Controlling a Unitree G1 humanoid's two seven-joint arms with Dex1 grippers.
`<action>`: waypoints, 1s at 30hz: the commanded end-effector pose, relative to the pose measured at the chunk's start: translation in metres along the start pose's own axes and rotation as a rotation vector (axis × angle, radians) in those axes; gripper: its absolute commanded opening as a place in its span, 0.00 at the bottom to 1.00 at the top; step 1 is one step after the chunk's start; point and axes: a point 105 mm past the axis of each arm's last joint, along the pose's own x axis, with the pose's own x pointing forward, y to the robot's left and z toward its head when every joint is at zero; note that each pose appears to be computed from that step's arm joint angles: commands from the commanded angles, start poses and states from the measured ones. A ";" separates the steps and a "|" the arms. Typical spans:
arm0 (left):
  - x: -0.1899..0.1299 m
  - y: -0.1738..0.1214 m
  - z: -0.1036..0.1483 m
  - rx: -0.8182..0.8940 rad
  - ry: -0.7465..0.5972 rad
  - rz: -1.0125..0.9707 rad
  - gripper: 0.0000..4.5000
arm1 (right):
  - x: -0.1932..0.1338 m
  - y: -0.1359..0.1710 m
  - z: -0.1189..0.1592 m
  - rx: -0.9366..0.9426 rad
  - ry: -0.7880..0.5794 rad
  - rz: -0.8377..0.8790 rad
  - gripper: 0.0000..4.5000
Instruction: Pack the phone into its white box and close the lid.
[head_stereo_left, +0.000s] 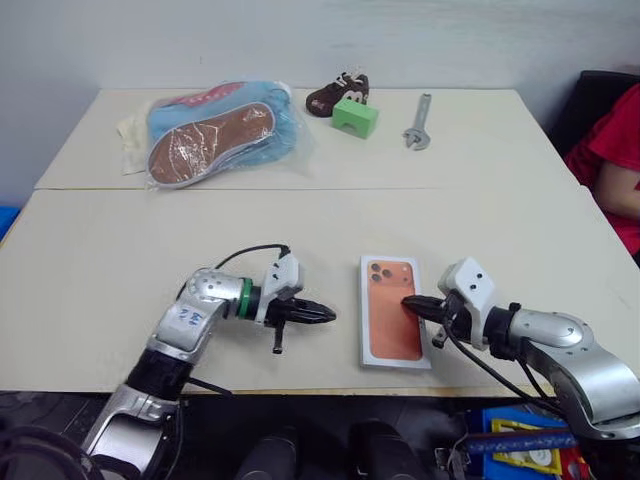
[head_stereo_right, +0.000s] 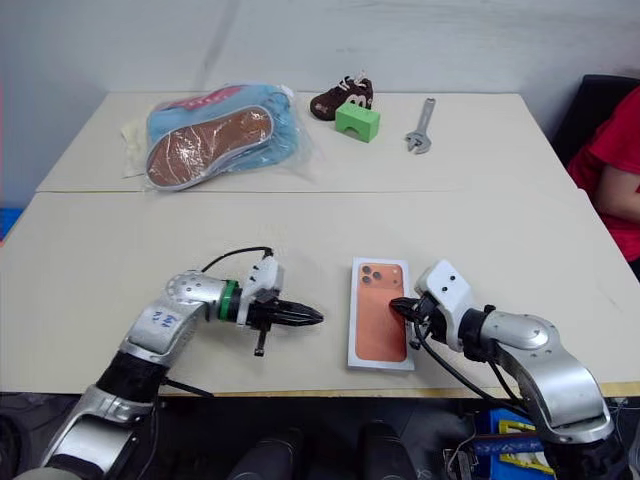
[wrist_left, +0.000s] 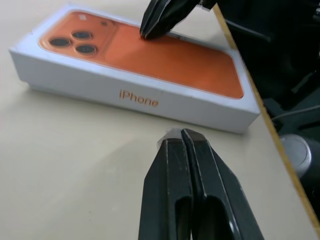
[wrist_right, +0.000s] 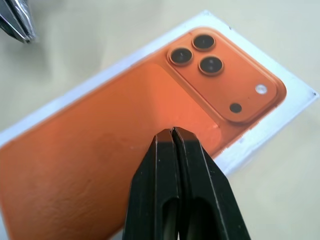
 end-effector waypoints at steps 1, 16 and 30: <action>-0.039 -0.014 -0.001 -0.035 0.009 0.028 0.06 | -0.037 -0.014 0.023 -0.036 -0.034 0.004 0.06; -0.073 -0.022 0.020 -0.029 -0.033 0.129 0.99 | 0.015 -0.023 0.037 0.007 -0.092 0.069 0.61; -0.066 -0.014 0.024 0.001 -0.043 0.128 0.99 | 0.060 -0.022 -0.040 -0.101 0.172 0.051 0.61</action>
